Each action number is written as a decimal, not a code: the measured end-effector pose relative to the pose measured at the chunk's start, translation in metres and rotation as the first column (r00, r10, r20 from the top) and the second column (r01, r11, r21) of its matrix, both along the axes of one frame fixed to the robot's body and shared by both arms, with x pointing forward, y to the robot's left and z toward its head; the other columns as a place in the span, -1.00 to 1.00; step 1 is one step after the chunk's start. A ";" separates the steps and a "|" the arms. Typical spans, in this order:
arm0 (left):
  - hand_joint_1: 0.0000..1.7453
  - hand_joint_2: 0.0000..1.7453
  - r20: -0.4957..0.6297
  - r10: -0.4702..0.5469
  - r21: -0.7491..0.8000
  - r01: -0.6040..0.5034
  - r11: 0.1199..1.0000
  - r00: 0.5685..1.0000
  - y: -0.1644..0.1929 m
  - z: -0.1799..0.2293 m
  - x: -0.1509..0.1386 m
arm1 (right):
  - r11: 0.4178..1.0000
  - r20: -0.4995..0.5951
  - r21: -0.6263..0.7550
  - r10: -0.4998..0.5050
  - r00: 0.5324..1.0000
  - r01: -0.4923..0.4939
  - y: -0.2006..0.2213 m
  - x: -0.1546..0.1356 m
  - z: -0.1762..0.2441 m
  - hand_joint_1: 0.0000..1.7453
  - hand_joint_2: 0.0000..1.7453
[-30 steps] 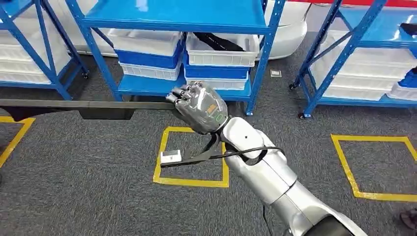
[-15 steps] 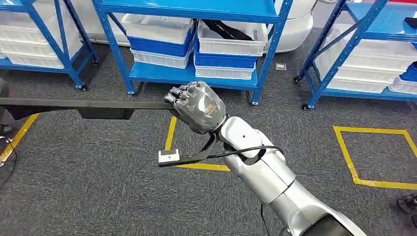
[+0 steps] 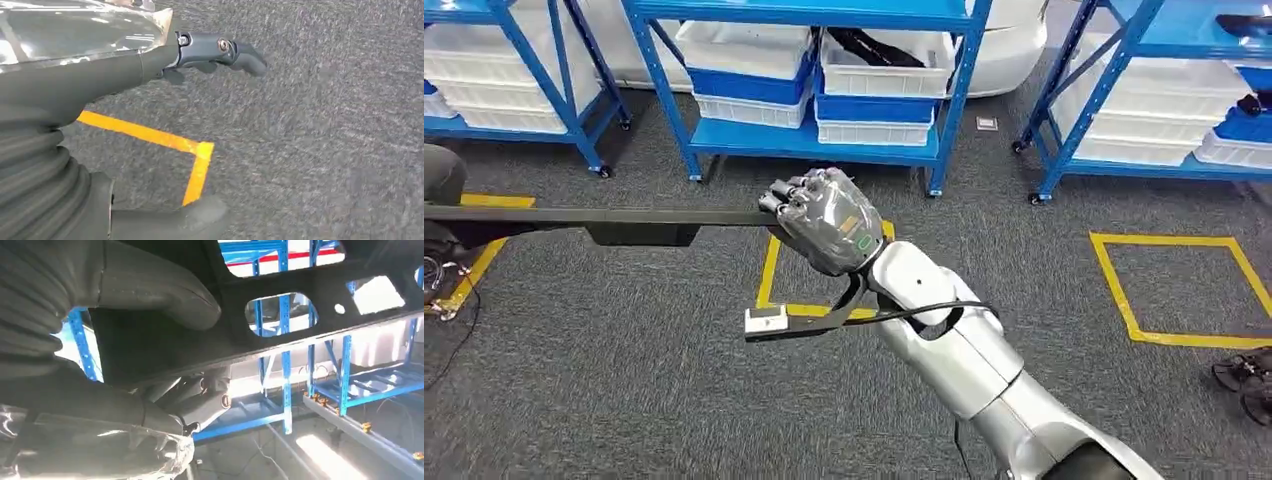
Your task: Take the parts from the cabinet and place them on the table.
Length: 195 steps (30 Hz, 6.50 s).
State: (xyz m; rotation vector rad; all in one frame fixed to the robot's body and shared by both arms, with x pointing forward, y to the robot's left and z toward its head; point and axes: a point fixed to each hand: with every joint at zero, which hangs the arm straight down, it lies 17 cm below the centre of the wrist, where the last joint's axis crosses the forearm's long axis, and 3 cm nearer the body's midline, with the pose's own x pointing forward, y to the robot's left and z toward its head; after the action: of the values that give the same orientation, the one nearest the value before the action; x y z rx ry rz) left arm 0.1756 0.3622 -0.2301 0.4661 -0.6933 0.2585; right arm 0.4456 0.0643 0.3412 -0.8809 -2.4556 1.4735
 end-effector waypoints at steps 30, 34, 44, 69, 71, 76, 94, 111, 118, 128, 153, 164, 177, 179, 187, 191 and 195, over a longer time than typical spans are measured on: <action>-1.00 1.00 0.010 -0.010 0.023 0.010 1.000 1.000 0.006 0.002 0.001 | 0.999 0.051 -0.035 -0.005 0.999 0.007 0.006 -0.014 -0.008 0.98 1.00; -1.00 1.00 0.004 -0.008 0.025 0.008 1.000 1.000 0.006 0.002 -0.002 | 0.999 0.035 -0.041 -0.008 0.999 0.009 0.005 -0.014 -0.017 0.98 1.00; -1.00 1.00 -0.013 0.024 0.030 -0.024 0.999 1.000 0.015 -0.001 -0.014 | 1.000 0.035 -0.022 0.014 0.999 -0.013 0.019 -0.022 -0.008 0.98 1.00; -1.00 1.00 -0.026 0.034 0.035 -0.034 0.999 0.999 0.008 -0.002 -0.015 | 0.998 0.041 -0.058 -0.008 0.999 0.010 0.020 -0.016 -0.016 0.98 1.00; -1.00 1.00 -0.027 0.033 0.035 -0.032 0.999 0.999 0.008 -0.002 -0.015 | 0.998 0.044 -0.057 -0.013 0.999 0.016 0.019 -0.014 -0.015 0.98 1.00; -1.00 1.00 -0.035 0.032 0.034 -0.031 0.999 0.999 0.007 -0.003 -0.018 | 0.999 0.050 -0.049 -0.009 0.999 0.011 0.023 -0.017 -0.010 0.98 1.00; -1.00 1.00 -0.030 0.032 0.031 -0.031 0.999 0.999 0.010 -0.002 -0.013 | 0.998 0.046 -0.056 -0.027 0.999 0.030 0.019 -0.013 -0.014 0.98 1.00; -1.00 1.00 -0.027 0.010 0.023 -0.009 1.000 1.000 0.003 -0.003 -0.014 | 0.996 0.040 -0.074 -0.038 0.998 0.041 0.021 -0.011 -0.017 0.98 1.00; -1.00 1.00 -0.023 0.011 0.023 -0.010 1.000 1.000 0.005 -0.001 -0.006 | 0.996 0.049 -0.075 -0.042 0.998 0.046 0.021 -0.010 -0.012 0.98 1.00; -1.00 1.00 -0.023 0.012 0.026 -0.011 1.000 1.000 0.007 -0.001 -0.007 | 0.995 0.038 -0.082 -0.053 0.998 0.056 0.016 -0.007 -0.019 0.98 1.00; -1.00 1.00 -0.017 0.010 0.025 -0.010 1.000 1.000 0.007 0.000 -0.004 | 0.996 0.053 -0.072 -0.057 0.997 0.060 0.016 -0.010 -0.013 0.98 1.00; -1.00 1.00 -0.029 0.025 0.027 -0.024 0.999 0.999 0.008 -0.002 -0.013 | 0.996 0.053 -0.073 -0.038 0.998 0.042 0.023 -0.015 -0.012 0.98 1.00; -1.00 1.00 -0.020 0.023 0.026 -0.022 0.999 1.000 0.008 -0.001 -0.009 | 0.997 0.056 -0.070 -0.022 0.998 0.026 0.030 -0.019 -0.008 0.98 1.00; -1.00 1.00 -0.022 0.021 0.025 -0.021 0.999 1.000 0.007 -0.001 -0.009 | 0.997 0.057 -0.070 -0.022 0.998 0.026 0.030 -0.019 -0.008 0.98 1.00; -1.00 1.00 -0.021 0.019 0.027 -0.018 0.999 1.000 0.007 -0.001 -0.008 | 0.996 0.052 -0.083 -0.033 0.998 0.037 0.025 -0.014 -0.014 0.98 1.00; -1.00 1.00 -0.020 0.016 0.026 -0.016 1.000 1.000 0.006 -0.001 -0.008 | 0.996 0.054 -0.083 -0.036 0.998 0.040 0.024 -0.013 -0.014 0.98 1.00; -1.00 1.00 -0.025 0.015 0.027 -0.015 1.000 1.000 0.006 -0.002 -0.011 | 0.996 0.054 -0.082 -0.035 0.998 0.040 0.025 -0.013 -0.013 0.98 1.00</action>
State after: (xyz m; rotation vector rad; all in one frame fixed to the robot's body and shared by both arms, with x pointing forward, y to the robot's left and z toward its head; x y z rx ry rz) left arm 0.1649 0.3686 -0.2320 0.4992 -0.6694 0.2574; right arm 0.4322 0.0891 0.3281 -0.9882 -2.4161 1.5691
